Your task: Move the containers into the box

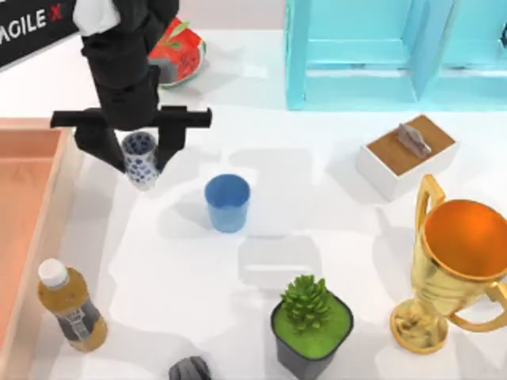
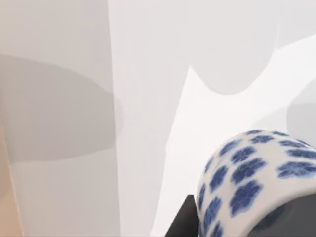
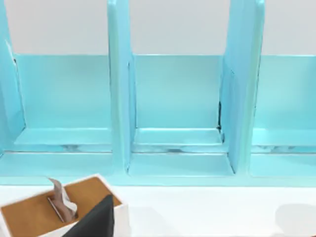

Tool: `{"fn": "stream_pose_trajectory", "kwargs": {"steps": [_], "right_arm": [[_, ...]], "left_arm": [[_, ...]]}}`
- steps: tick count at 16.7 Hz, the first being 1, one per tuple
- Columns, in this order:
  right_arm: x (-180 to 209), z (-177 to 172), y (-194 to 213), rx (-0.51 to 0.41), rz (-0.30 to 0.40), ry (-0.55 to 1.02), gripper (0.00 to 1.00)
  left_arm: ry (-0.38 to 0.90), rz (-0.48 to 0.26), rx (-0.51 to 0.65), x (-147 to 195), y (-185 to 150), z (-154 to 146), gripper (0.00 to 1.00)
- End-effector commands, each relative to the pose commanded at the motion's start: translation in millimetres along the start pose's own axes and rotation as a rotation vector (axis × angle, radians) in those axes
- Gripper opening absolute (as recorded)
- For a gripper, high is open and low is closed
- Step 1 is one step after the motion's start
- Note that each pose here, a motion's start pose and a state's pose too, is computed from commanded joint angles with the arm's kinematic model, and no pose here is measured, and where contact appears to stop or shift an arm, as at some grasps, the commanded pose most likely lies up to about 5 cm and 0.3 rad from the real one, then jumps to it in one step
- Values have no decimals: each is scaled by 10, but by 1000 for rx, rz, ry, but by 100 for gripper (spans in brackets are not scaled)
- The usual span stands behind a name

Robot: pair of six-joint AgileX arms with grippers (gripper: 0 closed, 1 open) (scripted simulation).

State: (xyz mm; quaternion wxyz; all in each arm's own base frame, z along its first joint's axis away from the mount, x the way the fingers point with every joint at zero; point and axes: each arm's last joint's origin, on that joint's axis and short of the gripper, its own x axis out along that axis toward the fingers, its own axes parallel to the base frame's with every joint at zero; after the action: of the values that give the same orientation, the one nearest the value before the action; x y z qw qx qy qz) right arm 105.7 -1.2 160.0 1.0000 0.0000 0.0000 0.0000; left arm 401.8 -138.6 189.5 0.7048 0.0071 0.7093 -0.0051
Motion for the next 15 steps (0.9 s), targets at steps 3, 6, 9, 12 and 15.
{"fn": "stream_pose_trajectory", "kwargs": {"steps": [3, 6, 9, 12, 15], "right_arm": [[0, 0, 0, 0, 0, 0, 100], [0, 0, 0, 0, 0, 0, 100], [0, 0, 0, 0, 0, 0, 100], [0, 0, 0, 0, 0, 0, 100], [0, 0, 0, 0, 0, 0, 100]], "left_arm": [[1, -1, 2, -372, 373, -42, 0], [-8, -3, 3, -493, 485, -65, 0], [-4, -1, 8, -474, 476, -67, 0], [-14, -11, 12, -552, 736, -165, 0], [-47, -26, 17, -725, 1234, -474, 0]]}}
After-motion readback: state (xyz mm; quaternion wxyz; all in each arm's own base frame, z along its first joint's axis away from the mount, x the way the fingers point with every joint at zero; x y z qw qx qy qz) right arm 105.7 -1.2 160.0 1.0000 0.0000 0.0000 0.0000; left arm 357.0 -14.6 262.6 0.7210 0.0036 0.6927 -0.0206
